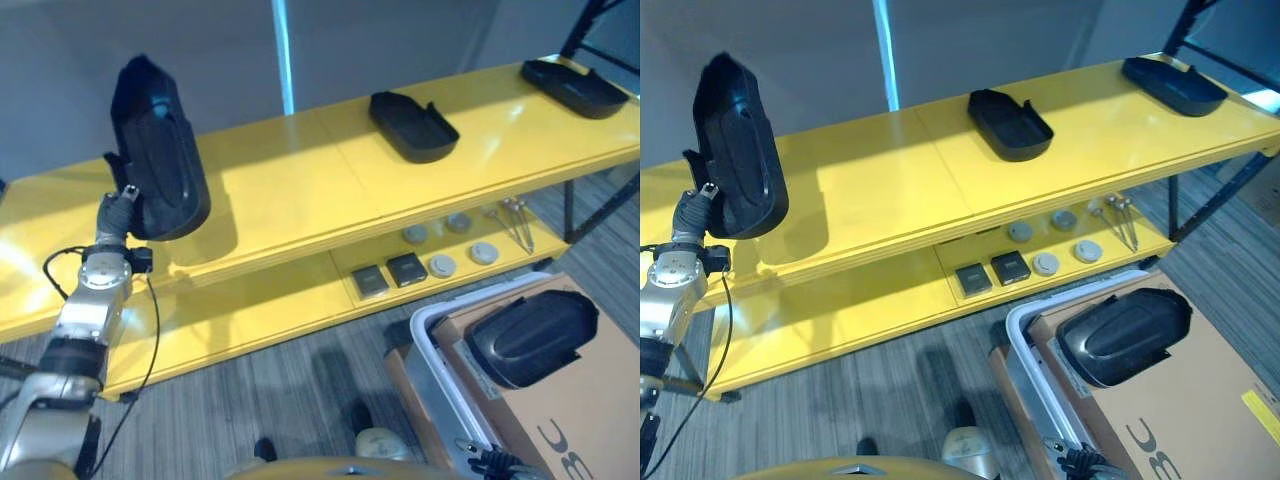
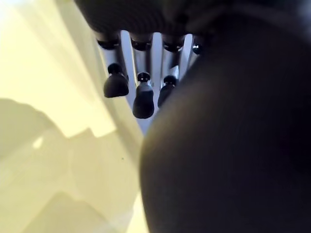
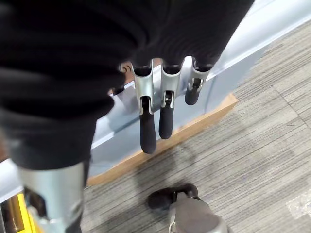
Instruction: Move parts from the plastic box to the shelf.
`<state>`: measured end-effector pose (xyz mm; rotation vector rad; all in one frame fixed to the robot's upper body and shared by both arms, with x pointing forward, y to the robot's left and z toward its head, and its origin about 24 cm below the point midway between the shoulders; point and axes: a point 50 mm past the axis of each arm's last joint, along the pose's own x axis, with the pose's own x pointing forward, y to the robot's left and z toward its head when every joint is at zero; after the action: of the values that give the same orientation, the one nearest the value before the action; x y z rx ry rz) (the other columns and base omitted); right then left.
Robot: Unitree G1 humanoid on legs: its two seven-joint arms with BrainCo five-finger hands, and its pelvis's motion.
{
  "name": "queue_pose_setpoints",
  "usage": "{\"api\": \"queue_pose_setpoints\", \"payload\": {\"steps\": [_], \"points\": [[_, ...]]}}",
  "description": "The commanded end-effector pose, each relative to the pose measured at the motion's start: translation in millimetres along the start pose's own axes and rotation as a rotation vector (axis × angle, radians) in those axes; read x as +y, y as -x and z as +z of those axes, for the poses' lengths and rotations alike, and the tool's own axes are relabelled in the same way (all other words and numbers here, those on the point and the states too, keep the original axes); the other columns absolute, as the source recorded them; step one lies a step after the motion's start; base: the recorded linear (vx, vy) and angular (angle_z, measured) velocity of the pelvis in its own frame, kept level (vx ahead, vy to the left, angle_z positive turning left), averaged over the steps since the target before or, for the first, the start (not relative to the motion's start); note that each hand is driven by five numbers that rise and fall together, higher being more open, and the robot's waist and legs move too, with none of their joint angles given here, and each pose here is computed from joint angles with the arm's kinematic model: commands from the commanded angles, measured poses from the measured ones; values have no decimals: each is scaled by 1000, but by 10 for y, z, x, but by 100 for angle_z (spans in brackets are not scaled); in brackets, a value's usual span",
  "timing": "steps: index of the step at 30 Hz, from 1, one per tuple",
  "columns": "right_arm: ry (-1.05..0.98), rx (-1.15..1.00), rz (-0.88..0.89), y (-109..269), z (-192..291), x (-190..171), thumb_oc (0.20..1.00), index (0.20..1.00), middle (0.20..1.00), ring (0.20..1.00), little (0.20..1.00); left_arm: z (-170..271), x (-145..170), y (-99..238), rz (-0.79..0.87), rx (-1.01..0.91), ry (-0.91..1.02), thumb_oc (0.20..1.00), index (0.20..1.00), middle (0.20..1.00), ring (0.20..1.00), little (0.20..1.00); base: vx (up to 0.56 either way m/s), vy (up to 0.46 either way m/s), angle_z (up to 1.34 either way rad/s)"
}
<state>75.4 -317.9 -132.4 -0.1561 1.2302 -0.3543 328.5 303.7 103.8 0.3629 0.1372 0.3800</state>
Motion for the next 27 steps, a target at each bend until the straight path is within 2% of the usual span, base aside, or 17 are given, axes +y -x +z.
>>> {"api": "queue_pose_setpoints", "payload": {"steps": [1,6,12,21,27], "points": [[130,215,114,74,-571,149,1000,1000,1000,1000,1000,396,163,-184,84,-65,-31,200,200,200,200,200,54,14,-19],[181,210,134,70,-545,96,1000,1000,1000,1000,1000,391,206,-336,163,61,-111,200,200,200,200,200,3,-7,-18],[200,146,167,31,-359,115,1000,1000,1000,1000,1000,505,118,-422,229,123,-208,200,200,200,200,200,-77,3,-15],[197,165,164,41,-408,117,1000,1000,1000,1000,1000,392,43,-433,271,233,-234,200,200,200,200,200,44,-6,-11],[183,166,163,48,-448,88,1000,1000,1000,1000,1000,304,118,-418,354,289,-248,200,200,200,200,200,27,1,-3]]}}
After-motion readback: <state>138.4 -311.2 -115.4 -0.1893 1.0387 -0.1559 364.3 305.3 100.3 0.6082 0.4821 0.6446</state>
